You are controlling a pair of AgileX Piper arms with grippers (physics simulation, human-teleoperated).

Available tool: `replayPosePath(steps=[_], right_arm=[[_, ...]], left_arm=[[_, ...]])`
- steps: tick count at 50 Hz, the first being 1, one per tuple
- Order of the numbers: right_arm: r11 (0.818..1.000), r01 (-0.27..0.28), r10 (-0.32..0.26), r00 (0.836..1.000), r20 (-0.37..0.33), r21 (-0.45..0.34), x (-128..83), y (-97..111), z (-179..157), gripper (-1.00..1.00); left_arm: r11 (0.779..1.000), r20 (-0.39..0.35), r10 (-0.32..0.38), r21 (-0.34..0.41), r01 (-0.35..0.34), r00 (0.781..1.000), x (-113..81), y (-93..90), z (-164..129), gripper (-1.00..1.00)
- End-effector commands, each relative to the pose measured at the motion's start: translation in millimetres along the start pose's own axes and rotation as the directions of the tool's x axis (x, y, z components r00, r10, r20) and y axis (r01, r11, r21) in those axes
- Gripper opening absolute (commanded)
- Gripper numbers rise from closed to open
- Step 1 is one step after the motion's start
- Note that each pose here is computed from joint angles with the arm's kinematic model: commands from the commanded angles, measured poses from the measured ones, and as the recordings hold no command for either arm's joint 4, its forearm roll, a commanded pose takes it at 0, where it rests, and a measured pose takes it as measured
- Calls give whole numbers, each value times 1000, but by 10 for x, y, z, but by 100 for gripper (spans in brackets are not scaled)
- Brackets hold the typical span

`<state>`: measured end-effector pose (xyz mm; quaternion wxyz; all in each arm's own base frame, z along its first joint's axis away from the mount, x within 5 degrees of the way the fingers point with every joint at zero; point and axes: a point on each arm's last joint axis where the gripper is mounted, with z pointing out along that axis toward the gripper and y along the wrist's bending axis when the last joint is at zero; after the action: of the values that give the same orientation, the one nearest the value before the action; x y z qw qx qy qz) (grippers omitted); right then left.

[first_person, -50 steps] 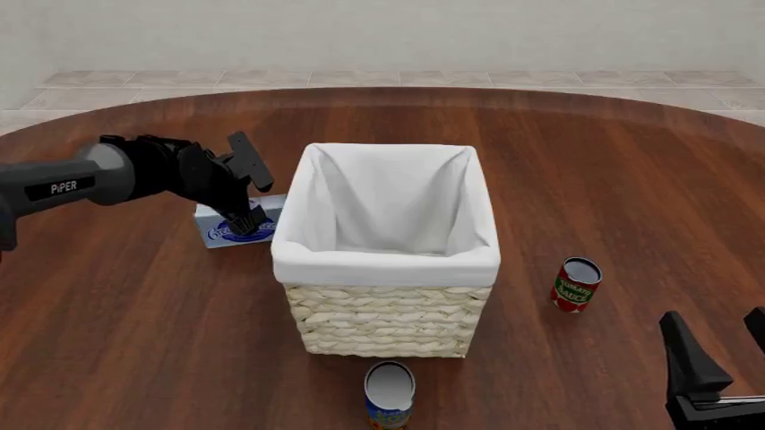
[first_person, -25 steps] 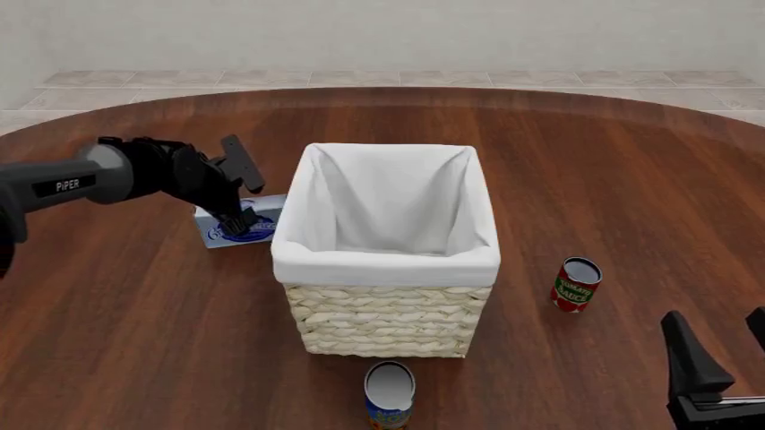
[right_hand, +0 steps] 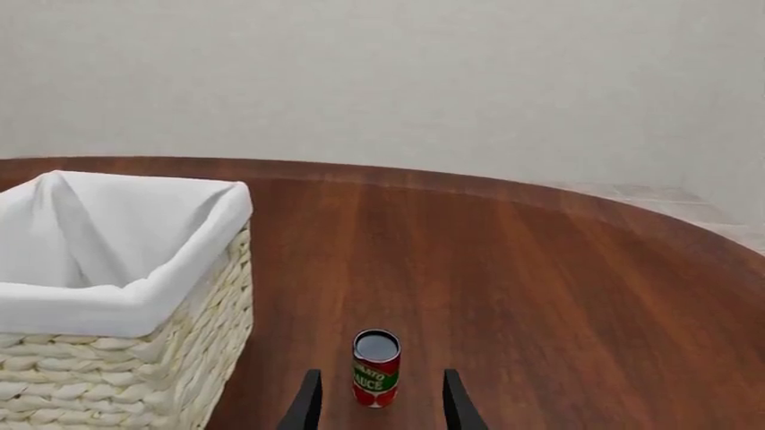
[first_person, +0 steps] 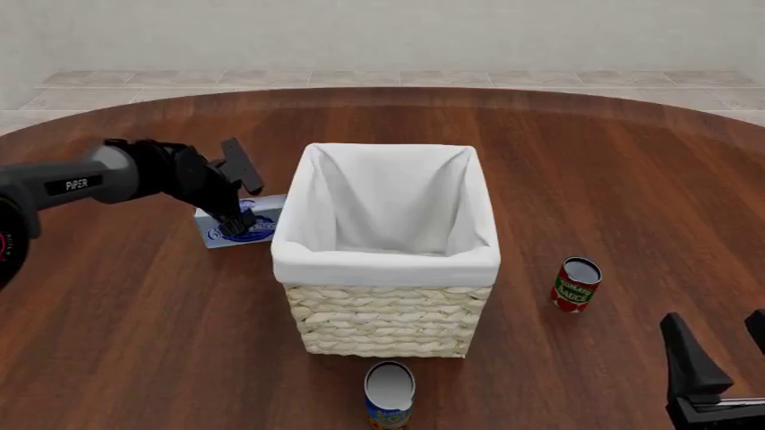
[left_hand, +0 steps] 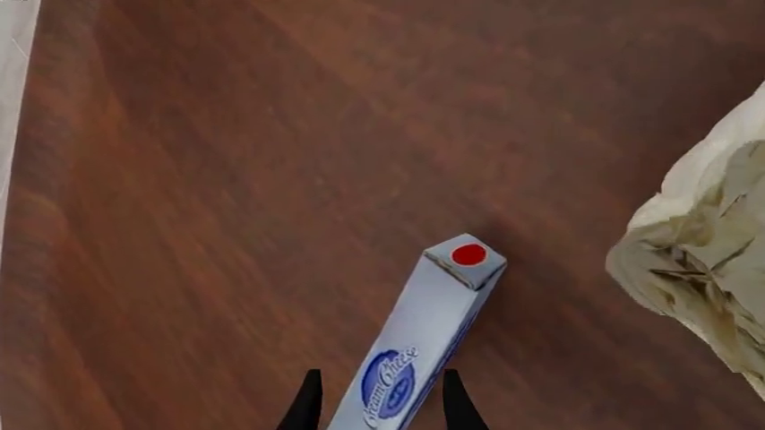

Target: Pick up the cream cheese box, and put it in the basket.

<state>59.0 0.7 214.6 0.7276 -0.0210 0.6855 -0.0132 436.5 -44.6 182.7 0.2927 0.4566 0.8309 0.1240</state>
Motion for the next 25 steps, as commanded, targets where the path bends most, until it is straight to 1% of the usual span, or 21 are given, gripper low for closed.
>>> replayPosePath(steps=[1, 12, 16, 20, 25], right_arm=[[1000, -4, 4, 1000, 1, 4, 5, -2, -9, 100], [1000, -1, 1, 1000, 4, 7, -1, -4, -23, 100], [1000, 2, -2, 1000, 4, 9, 1, -5, -24, 100], [1000, 4, -4, 1000, 5, 10, -1, -5, -25, 100], [1000, 5, -5, 1000, 6, 10, -10, -6, -26, 100]], left_arm=[[1000, -4, 8, 9, -8, 1000, -7, -20, 51, 100], [1000, -12, 26, 15, -26, 1000, 38, -45, 118, 100], [1000, -11, 20, 17, -20, 1000, 12, -38, 127, 100], [1000, -15, 27, 16, -27, 1000, 49, -31, 164, 100], [1000, -15, 21, 18, -21, 1000, 29, -26, 185, 100]])
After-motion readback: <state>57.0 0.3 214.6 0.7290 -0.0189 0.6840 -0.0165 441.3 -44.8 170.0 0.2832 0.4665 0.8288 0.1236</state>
